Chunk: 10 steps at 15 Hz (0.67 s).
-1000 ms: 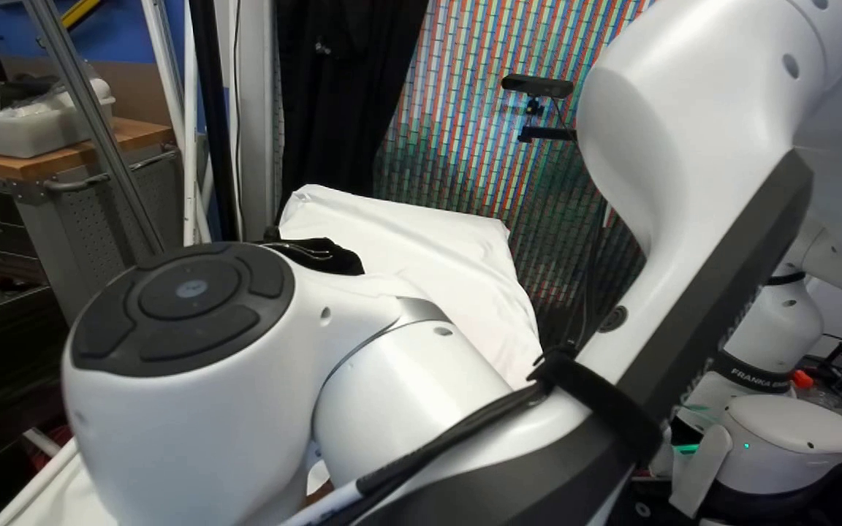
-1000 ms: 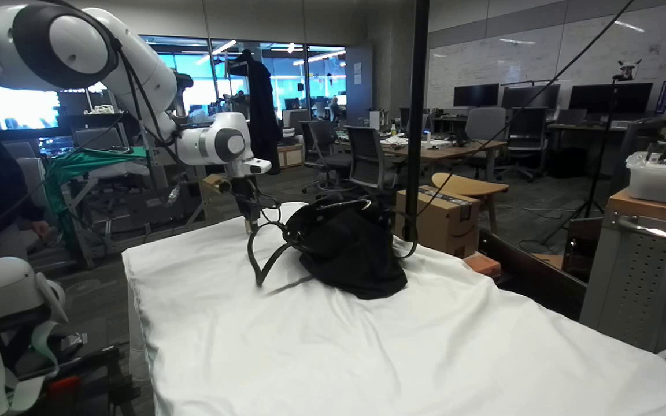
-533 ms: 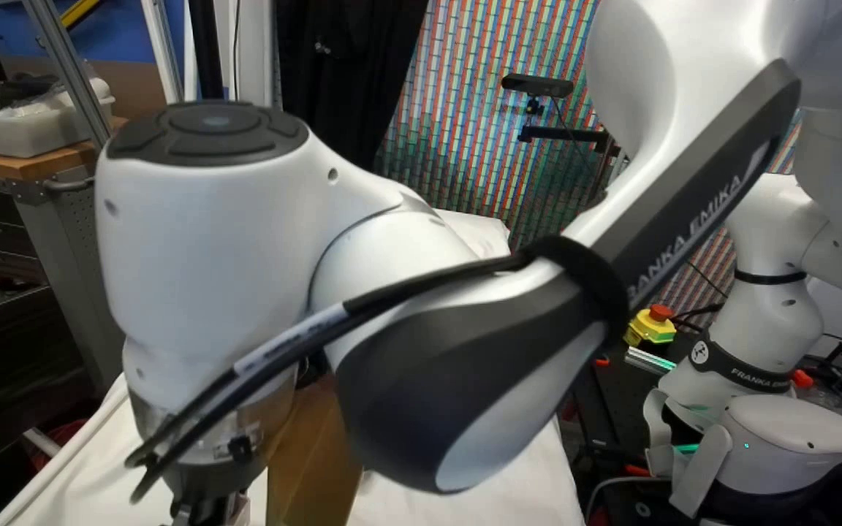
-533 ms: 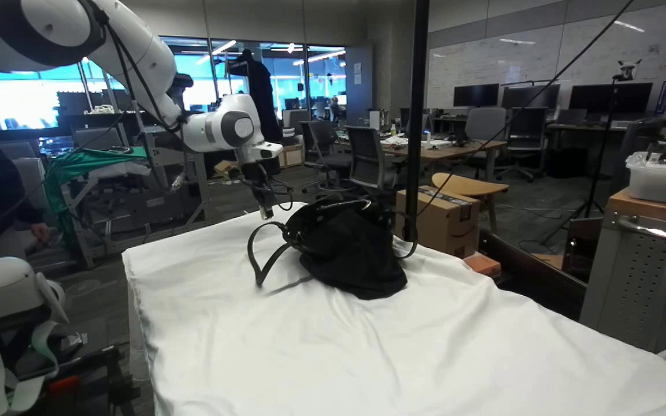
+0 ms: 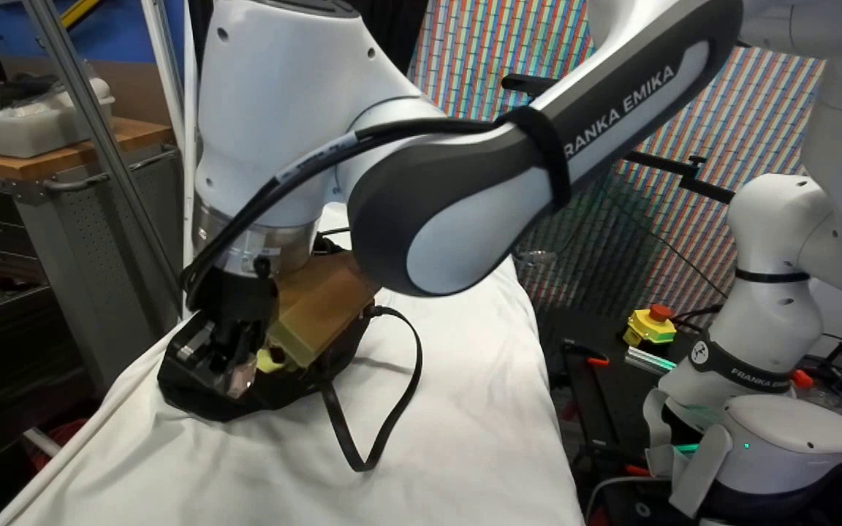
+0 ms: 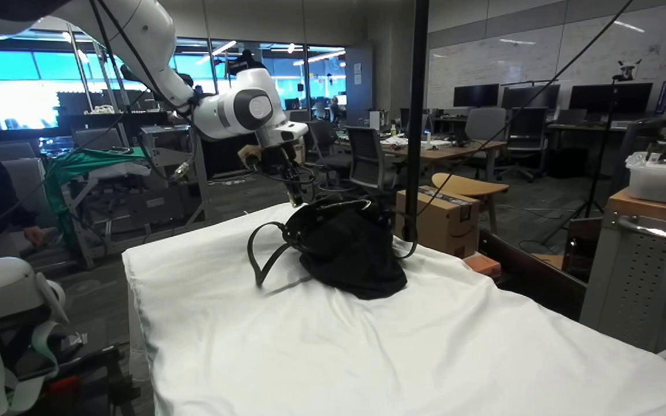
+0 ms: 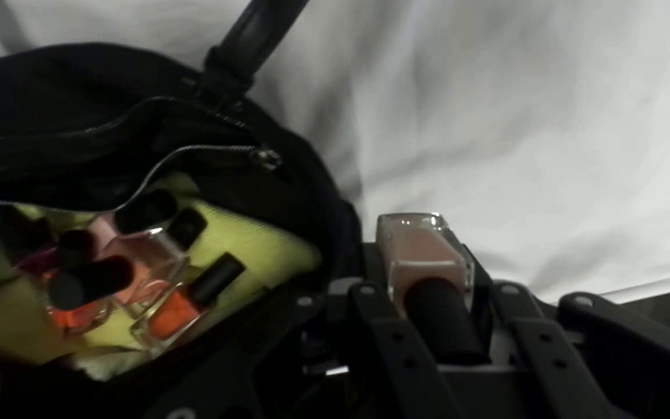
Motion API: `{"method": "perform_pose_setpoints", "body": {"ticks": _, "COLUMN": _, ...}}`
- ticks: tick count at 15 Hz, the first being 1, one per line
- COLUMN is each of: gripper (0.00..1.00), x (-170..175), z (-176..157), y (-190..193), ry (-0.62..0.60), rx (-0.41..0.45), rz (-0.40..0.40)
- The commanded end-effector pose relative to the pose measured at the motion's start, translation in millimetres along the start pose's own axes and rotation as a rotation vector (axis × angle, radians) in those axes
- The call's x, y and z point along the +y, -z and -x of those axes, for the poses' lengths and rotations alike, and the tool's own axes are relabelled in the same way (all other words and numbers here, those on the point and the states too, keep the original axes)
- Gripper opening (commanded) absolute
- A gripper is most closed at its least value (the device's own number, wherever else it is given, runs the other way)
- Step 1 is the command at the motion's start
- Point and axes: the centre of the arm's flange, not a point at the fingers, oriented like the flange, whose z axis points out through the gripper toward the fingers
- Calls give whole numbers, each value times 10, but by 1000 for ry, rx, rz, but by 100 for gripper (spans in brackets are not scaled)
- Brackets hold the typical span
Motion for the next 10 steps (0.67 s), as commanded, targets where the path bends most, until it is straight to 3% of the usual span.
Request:
{"method": "perform_pose_setpoints", "body": {"ticks": 1, "gripper": 15, "x": 519, "z": -100, "y": 219, "ry": -83, "rx": 66, "rz": 13}}
{"method": "perform_pose_setpoints", "body": {"ticks": 6, "gripper": 15, "x": 1080, "z": -381, "y": 303, "ry": -174, "rx": 113, "rz": 52}}
{"method": "perform_pose_setpoints", "body": {"ticks": 10, "gripper": 15, "x": 1422, "z": -557, "y": 240, "ry": -219, "rx": 102, "rz": 74}}
